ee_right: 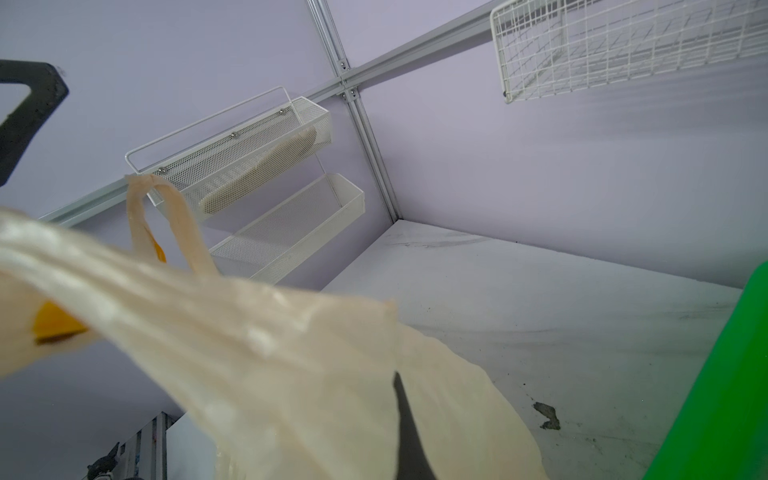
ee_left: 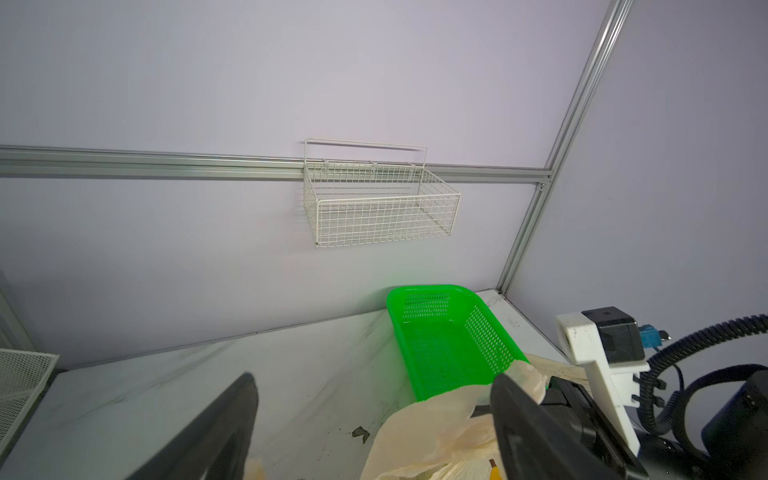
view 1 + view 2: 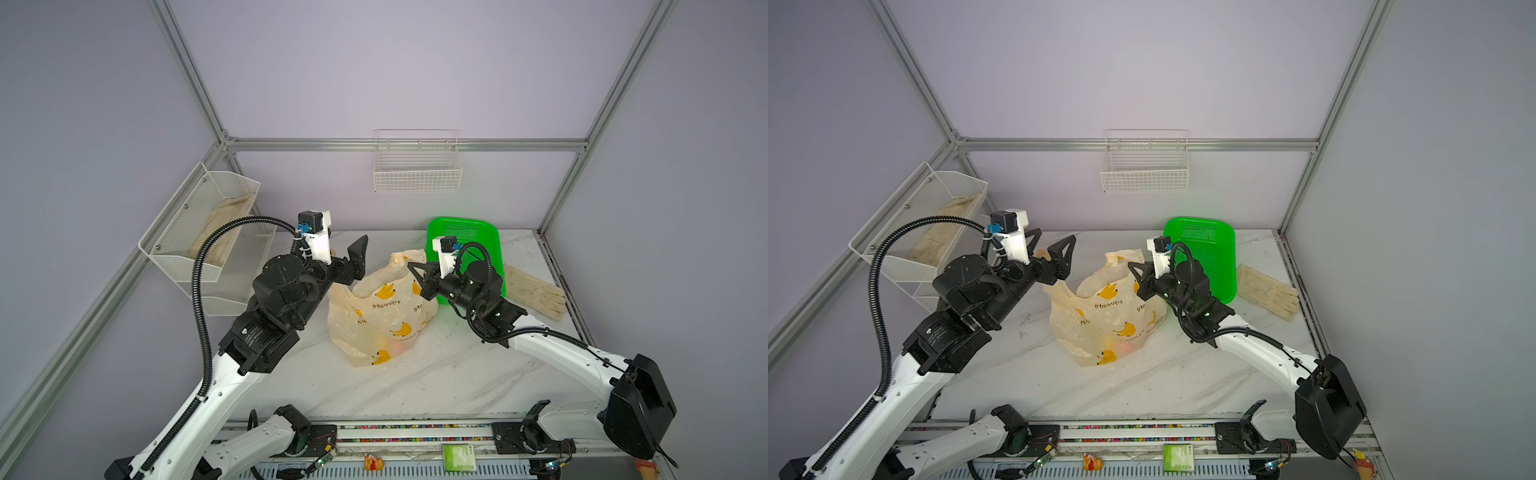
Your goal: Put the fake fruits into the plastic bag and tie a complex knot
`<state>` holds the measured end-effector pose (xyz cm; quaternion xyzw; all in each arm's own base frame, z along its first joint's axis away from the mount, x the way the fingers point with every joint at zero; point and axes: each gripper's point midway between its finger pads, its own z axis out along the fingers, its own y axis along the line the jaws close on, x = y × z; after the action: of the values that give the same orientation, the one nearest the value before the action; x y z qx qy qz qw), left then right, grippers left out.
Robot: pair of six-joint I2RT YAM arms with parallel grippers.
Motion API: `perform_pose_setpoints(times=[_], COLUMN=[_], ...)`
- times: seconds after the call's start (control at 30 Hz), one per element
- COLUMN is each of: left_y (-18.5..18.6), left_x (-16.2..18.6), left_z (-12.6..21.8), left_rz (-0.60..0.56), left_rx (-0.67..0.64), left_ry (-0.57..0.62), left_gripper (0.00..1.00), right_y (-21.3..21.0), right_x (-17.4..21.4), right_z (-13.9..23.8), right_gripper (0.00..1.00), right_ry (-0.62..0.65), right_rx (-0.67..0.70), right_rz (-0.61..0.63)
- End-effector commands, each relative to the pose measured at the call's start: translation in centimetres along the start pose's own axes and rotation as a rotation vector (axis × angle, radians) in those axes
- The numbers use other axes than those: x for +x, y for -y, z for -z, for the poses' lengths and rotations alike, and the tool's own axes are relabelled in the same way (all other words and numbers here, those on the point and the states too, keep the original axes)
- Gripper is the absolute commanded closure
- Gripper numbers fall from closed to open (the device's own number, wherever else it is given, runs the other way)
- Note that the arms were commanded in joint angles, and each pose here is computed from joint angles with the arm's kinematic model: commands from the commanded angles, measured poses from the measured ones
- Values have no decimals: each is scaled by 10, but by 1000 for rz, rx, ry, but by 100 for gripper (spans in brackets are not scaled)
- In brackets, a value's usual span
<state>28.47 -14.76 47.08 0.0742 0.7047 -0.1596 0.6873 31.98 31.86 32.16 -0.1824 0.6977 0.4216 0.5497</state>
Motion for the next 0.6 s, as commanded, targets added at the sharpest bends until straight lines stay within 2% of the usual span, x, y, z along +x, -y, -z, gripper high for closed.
perform_pose_setpoints(times=[0.0, 0.1, 0.2, 0.33, 0.57], left_y=[9, 44, 68, 84, 94], left_x=[-39, -22, -4, 11, 21], left_z=[12, 3, -9, -24, -39], left_rz=[-6, 39, 102, 129, 113], left_rx=[10, 144, 219, 246, 233], left_ry=[88, 22, -38, -62, -71], left_gripper=[14, 15, 15, 19, 37], right_y=[2, 3, 3, 3, 1], right_x=[-9, -9, -10, -11, -11], right_z=[-1, -1, -1, 0, 0], right_gripper=[97, 97, 97, 97, 98], right_ry=[46, 50, 55, 62, 61], right_rx=[4, 11, 15, 16, 5], right_rz=[-51, -65, -71, -73, -70])
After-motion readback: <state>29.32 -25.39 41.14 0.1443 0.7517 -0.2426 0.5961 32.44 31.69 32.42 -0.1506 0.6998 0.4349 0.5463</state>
